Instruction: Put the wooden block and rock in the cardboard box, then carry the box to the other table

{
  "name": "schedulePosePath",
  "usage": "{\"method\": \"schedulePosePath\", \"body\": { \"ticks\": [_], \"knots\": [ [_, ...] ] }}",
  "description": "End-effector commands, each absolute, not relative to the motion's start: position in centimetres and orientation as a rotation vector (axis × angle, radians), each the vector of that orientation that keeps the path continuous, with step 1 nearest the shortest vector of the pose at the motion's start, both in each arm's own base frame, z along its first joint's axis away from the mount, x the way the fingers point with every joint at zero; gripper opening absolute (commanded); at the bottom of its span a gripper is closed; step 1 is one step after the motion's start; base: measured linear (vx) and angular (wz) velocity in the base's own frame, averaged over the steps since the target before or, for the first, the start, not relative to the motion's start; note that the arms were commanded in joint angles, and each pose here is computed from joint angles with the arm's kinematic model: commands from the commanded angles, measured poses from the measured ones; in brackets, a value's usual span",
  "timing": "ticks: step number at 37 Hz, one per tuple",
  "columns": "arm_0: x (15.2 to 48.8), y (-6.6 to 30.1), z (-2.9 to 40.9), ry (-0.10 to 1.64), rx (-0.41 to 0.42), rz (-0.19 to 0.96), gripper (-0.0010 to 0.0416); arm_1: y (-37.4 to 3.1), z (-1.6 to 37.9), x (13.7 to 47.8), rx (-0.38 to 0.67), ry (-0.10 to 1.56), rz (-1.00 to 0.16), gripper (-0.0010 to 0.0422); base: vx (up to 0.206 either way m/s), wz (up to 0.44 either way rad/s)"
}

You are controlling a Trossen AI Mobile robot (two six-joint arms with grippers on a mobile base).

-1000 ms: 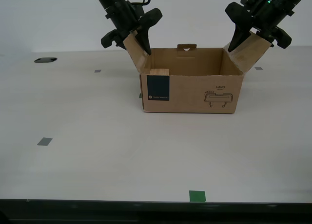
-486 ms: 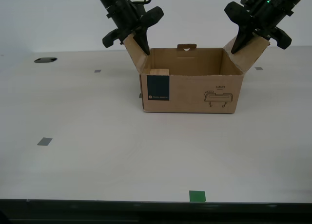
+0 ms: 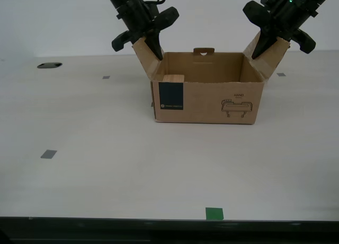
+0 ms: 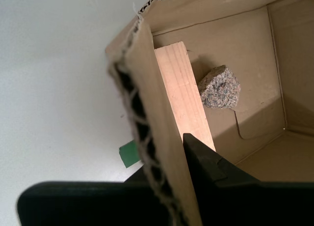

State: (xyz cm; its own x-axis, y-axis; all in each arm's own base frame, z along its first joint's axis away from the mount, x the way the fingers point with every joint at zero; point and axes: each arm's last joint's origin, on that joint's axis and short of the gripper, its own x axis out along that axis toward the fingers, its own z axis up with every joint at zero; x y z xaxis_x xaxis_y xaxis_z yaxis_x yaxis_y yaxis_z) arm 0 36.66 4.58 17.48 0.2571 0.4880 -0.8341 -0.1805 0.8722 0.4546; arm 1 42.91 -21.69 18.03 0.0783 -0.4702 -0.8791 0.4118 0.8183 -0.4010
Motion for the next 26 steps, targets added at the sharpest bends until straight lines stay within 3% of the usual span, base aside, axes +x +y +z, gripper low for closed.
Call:
{"method": "schedulePosePath", "body": {
  "ticks": [1, 26],
  "knots": [
    [36.7, 4.6, 17.6, 1.228, 0.287, 0.464, -0.0001, -21.8, 18.7, 42.8, -0.048, 1.318, -0.674, -0.0001, 0.000, 0.000],
    [34.8, 4.5, 21.5, 1.194, 0.298, 0.458, -0.0001, -21.4, 20.8, 41.9, -0.037, 1.315, -0.696, -0.0001, 0.000, 0.000]
  ]
}}
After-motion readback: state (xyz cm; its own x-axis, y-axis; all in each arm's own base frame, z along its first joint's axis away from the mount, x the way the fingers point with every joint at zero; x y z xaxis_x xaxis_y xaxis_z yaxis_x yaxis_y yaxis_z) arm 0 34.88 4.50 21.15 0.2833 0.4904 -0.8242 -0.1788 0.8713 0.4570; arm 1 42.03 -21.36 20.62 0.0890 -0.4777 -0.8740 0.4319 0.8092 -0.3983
